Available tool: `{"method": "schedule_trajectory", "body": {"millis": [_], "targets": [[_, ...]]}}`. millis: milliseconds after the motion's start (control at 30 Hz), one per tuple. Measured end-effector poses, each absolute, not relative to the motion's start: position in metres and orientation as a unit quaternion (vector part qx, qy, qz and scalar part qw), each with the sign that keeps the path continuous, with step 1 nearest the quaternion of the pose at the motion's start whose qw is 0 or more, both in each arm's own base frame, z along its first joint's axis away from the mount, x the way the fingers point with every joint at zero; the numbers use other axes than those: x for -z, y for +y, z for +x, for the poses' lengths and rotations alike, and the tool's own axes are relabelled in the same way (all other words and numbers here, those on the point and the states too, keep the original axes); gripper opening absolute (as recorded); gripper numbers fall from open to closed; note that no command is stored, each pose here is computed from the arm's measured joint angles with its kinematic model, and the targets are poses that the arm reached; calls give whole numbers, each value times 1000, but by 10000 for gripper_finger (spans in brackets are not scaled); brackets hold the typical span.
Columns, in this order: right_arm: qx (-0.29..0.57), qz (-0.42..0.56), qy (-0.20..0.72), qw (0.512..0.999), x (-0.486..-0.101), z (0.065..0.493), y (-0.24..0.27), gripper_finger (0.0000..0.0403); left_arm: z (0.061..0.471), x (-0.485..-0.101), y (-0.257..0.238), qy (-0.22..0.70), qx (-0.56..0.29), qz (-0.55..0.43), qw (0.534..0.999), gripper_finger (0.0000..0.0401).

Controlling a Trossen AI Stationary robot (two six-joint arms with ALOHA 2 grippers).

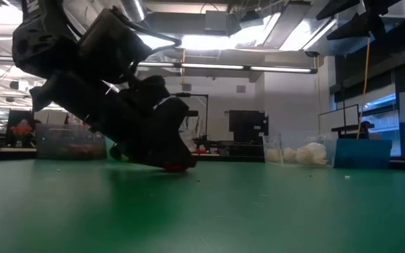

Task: Sort produce into baskets
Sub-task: Put the red pepper into the black bin

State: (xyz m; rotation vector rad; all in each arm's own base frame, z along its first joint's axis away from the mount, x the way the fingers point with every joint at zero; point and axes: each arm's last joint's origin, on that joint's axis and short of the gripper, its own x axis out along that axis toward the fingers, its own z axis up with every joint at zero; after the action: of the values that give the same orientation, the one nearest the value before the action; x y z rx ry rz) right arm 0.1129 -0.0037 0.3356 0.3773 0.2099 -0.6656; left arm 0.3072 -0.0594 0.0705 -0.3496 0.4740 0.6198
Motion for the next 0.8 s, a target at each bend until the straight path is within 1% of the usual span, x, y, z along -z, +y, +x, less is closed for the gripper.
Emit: {"method": "schedule_trajectory", "body": {"millis": [100, 167, 433, 567, 700, 800], "targets": [[324, 184, 102, 922, -336, 113, -4, 330, 306, -71, -61, 232, -300, -161, 911, 236], [324, 184, 102, 922, -336, 113, -4, 330, 306, -70, -61, 237, -301, -158, 910, 224], [324, 184, 102, 922, -336, 113, -4, 330, 304, -69, -59, 246, -307, -137, 909, 147], [324, 184, 102, 922, -336, 113, -4, 330, 306, -74, -60, 241, -305, -143, 910, 119], [324, 185, 101, 922, -336, 113, -4, 330, 311, -88, -64, 239, -274, -152, 919, 101], [324, 184, 101, 923, -336, 113, -4, 330, 313, -113, -63, 199, -271, -173, 926, 93]]}}
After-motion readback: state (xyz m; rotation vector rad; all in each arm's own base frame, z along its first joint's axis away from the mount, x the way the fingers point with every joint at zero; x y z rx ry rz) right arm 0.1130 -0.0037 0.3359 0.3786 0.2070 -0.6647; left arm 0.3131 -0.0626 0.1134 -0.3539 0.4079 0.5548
